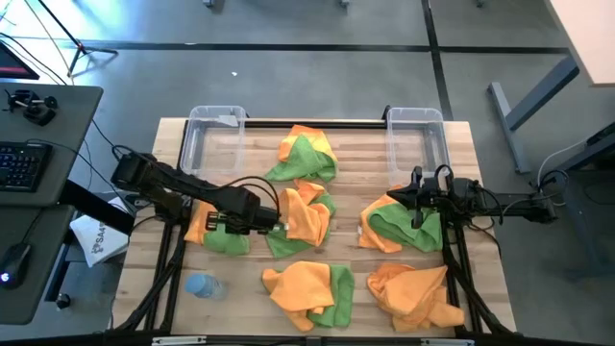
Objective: Sort microfiber towel by color & place in baskets
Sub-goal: Put the green microfiber towel into the left transparent bin
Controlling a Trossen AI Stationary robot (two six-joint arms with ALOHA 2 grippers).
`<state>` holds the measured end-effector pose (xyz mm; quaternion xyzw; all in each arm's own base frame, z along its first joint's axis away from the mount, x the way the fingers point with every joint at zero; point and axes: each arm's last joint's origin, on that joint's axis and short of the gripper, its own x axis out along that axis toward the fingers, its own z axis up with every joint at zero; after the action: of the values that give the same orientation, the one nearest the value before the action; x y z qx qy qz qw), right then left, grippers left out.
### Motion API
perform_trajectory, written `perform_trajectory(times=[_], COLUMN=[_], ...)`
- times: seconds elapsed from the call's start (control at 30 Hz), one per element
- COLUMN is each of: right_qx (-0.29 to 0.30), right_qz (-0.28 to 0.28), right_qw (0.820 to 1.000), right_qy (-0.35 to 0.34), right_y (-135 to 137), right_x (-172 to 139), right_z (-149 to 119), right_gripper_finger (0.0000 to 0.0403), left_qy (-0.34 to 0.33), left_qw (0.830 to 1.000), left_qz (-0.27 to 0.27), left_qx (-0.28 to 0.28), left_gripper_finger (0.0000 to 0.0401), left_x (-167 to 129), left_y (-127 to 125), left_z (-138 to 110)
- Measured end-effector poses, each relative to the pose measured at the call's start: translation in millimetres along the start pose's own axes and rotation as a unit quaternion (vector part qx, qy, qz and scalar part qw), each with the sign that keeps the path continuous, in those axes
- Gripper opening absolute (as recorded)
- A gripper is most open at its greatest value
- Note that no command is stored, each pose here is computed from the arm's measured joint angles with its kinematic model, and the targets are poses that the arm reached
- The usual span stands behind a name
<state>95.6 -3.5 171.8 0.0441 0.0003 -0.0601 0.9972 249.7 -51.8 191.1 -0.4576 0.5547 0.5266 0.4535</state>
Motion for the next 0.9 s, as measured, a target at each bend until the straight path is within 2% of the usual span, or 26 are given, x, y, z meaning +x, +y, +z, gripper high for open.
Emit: perform_trajectory(times=[0.2, 0.4, 0.7, 0.8, 0.9], right_qx=[0.000, 0.000, 0.000, 0.000, 0.000], right_qz=[0.000, 0.000, 0.000, 0.000, 0.000], right_qw=[1.000, 1.000, 1.000, 1.000, 1.000], right_qy=[0.000, 0.000, 0.000, 0.000, 0.000], right_y=[0, 0, 0, 0, 0], right_x=[0, 0, 0, 0, 0], right_z=[0, 0, 0, 0, 0], right_gripper_finger=[0.0000, 0.0000, 0.0000, 0.0000, 0.0000], left_qy=[-0.032, -0.055, -0.140, -0.154, -0.162], left_qw=[0.997, 0.986, 0.946, 0.938, 0.941], left_qz=[-0.070, -0.156, -0.293, -0.307, -0.292], left_qx=[-0.020, -0.003, 0.023, 0.040, 0.050], left_gripper_finger=[0.0000, 0.0000, 0.0000, 0.0000, 0.0000], left_x=[-25, -51, -100, -115, -128], left_y=[19, 42, 70, 77, 85], left_z=[-8, -16, -25, -26, -25])
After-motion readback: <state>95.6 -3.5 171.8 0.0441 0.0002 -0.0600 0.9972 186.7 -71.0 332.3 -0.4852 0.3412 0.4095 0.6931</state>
